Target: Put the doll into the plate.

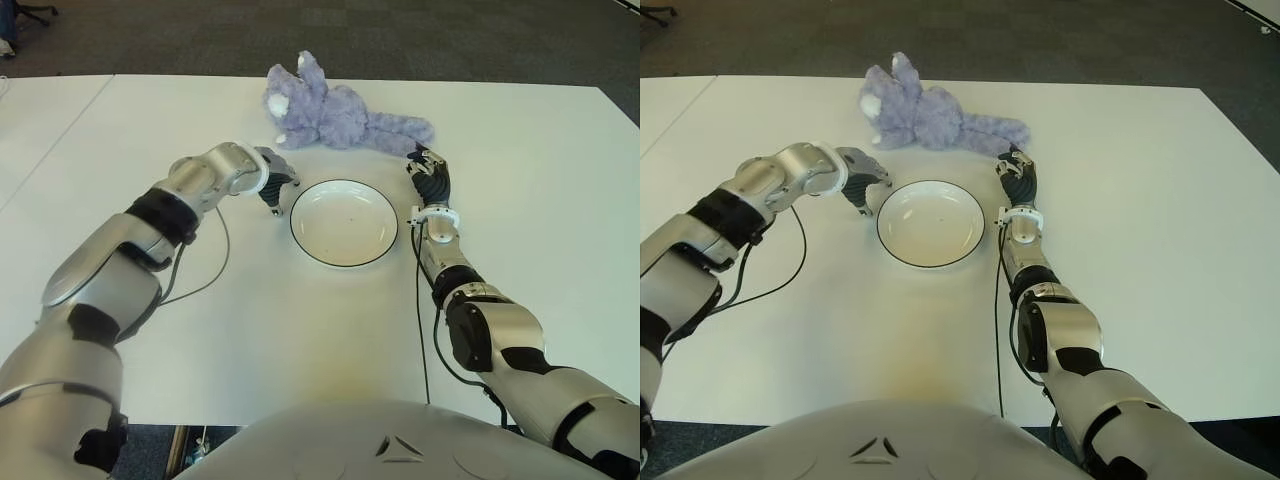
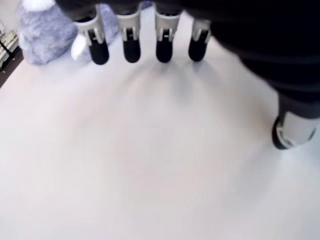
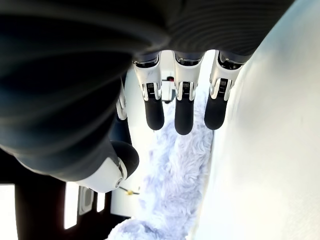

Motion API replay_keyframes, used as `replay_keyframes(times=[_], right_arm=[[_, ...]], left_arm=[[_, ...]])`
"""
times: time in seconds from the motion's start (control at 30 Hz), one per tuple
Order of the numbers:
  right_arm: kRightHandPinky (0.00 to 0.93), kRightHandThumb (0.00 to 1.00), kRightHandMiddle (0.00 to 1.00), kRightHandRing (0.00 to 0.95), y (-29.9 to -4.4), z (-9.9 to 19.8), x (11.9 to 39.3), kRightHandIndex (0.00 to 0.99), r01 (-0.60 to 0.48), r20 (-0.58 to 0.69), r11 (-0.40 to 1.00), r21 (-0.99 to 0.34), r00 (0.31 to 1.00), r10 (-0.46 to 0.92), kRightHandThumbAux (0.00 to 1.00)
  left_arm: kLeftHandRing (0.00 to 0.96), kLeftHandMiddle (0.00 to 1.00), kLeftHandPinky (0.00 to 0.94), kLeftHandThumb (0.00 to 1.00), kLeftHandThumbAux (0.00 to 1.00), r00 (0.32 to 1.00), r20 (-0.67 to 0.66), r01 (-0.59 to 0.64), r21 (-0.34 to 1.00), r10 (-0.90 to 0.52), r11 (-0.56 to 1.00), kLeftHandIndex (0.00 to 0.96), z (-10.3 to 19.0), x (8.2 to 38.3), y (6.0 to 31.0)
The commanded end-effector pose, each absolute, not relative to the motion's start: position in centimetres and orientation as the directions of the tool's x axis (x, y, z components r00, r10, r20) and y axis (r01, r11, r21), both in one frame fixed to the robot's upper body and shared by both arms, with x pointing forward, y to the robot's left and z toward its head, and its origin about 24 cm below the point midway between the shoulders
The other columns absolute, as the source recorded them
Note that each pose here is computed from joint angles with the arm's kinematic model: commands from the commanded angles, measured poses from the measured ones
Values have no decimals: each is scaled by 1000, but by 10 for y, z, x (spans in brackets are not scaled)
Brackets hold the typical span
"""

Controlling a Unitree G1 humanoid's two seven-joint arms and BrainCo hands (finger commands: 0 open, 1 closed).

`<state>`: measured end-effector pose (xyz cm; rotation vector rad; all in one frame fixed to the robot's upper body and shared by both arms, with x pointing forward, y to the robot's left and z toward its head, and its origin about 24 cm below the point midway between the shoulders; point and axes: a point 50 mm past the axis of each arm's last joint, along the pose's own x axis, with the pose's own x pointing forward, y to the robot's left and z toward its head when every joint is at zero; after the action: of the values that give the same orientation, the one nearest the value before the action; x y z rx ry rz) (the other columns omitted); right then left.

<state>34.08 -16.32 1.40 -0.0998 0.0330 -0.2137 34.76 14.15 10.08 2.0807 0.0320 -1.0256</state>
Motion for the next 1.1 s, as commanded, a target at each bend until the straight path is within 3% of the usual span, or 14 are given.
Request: replay_keyframes(times=[0.03, 0.2, 0.47, 0.63, 0.83, 0.97, 1.1], right_arm=[[199, 685, 163, 164, -173, -81, 263, 396, 204, -440, 965, -164, 860, -257, 741], [203, 685, 179, 181, -168, -76, 267, 396, 213, -395, 961, -178, 879, -268, 740], [156, 679, 175, 170, -152, -61, 277, 396, 213, -249, 926, -313, 922, -296, 742], [155, 674, 166, 157, -128, -8, 315, 395, 303, 52, 901, -311, 952, -302, 742], [201, 676, 184, 181, -120, 59, 343, 396, 382, 339, 911, -157, 887, -314, 741], [176, 678, 191, 179, -134, 102, 359, 397, 422, 477, 905, -45, 805, -352, 739], [132, 675, 181, 159, -159, 135, 374, 397, 455, 522, 890, -19, 764, -379, 738]], left_arm=[[12, 15, 0, 121, 429, 645, -708, 367, 616, -287, -697, 0, 101, 320, 155], [3, 5, 0, 129, 406, 668, -674, 332, 650, -316, -684, 0, 110, 311, 155], [15, 22, 0, 134, 406, 737, -563, 261, 748, -374, -610, 0, 126, 322, 160], [43, 25, 0, 171, 433, 818, -468, 280, 831, -335, -480, 0, 123, 350, 185], [45, 21, 0, 169, 470, 847, -484, 359, 826, -219, -435, 0, 103, 369, 202], [38, 24, 0, 177, 495, 854, -502, 414, 815, -137, -405, 0, 82, 377, 208], [34, 29, 0, 184, 508, 855, -508, 431, 811, -109, -396, 0, 72, 378, 207]])
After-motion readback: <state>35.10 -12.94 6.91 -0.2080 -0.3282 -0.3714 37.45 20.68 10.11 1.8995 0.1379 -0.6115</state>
